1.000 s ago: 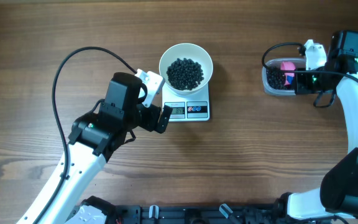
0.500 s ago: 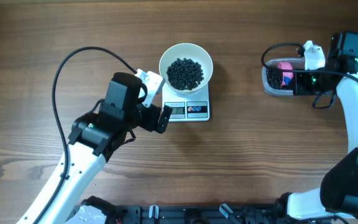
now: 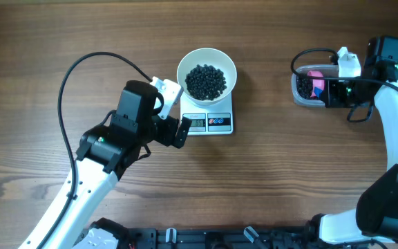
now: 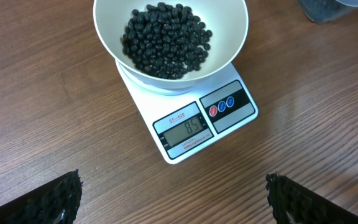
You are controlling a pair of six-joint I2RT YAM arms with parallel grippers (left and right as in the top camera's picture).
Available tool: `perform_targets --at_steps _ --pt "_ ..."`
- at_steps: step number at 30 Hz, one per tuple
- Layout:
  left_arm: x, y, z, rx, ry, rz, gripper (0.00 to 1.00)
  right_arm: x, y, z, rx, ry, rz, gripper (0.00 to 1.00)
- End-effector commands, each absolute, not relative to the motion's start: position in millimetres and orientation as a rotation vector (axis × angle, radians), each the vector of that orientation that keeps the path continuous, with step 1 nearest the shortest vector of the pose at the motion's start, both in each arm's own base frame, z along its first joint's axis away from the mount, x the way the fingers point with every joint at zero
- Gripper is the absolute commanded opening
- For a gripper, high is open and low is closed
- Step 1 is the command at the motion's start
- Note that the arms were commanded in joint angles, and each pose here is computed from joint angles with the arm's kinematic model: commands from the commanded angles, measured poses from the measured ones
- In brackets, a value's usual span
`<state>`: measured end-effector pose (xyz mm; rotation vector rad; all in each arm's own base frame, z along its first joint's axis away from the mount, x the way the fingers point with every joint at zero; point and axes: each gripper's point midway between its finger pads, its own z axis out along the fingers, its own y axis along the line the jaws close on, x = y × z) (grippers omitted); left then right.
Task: Scoop item into bowl and weigh 150g on scale
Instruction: 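Push the pink cup down into the tub beans with the right gripper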
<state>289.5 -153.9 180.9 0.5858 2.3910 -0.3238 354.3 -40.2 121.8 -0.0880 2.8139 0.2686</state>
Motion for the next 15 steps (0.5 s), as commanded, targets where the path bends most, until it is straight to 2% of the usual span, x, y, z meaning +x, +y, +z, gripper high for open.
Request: perform_targets --at_steps 1,5,15 --pt "294 -154 187 0.6 2.37 -0.316 1.0 354 -29 122 -0.088 2.812 0.361 0.04" --pt "294 -154 187 0.6 2.37 -0.316 1.0 355 -16 129 -0.115 2.773 0.465 0.04" --pt "294 -154 187 0.6 2.37 -0.316 1.0 343 -20 127 -0.101 2.811 0.478 0.04"
